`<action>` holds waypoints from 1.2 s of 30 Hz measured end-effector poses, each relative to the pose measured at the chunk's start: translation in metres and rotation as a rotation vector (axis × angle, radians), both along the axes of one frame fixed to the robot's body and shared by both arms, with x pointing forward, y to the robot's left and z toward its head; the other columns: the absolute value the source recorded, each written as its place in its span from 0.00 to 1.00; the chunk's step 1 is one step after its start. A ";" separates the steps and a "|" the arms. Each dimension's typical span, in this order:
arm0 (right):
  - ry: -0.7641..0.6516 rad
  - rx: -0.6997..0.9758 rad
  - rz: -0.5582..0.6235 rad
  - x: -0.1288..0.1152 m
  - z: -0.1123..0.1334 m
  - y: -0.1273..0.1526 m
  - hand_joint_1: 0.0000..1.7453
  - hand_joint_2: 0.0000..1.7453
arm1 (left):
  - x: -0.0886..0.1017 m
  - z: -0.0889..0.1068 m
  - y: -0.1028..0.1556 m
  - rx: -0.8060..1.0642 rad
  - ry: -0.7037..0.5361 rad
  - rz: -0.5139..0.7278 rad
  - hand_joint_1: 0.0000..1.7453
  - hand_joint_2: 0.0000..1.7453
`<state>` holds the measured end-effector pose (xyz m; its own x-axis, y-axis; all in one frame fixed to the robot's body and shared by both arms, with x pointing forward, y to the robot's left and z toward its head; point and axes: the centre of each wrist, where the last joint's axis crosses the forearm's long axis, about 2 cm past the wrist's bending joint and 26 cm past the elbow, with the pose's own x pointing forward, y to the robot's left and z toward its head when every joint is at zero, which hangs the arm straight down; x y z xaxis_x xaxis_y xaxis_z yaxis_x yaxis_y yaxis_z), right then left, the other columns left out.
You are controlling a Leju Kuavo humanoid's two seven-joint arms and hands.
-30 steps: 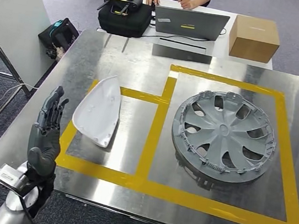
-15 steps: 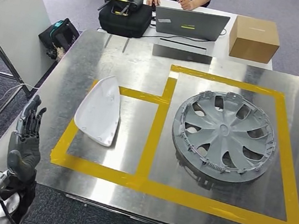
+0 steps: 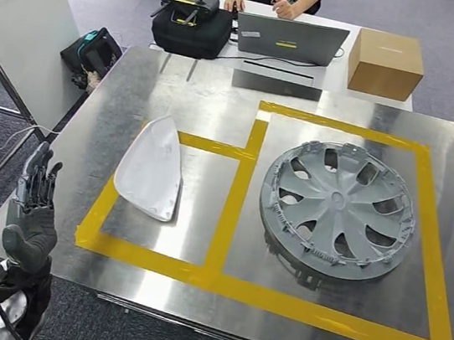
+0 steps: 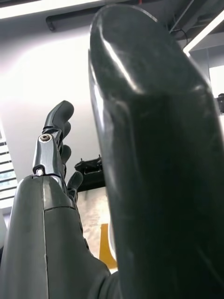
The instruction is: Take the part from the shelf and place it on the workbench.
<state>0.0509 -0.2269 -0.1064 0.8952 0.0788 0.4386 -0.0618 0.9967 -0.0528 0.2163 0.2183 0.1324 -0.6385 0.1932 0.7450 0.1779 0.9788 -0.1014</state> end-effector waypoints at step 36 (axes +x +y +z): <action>0.018 0.008 -0.010 -0.001 0.000 0.003 0.00 0.00 | -0.004 -0.004 0.010 0.005 0.027 0.050 0.00 0.00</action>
<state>0.0495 -0.2238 -0.1062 0.9039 0.0659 0.4226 -0.0524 0.9977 -0.0435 0.2120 0.2285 0.1281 -0.6271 0.1577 0.7628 0.1259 0.9869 -0.1006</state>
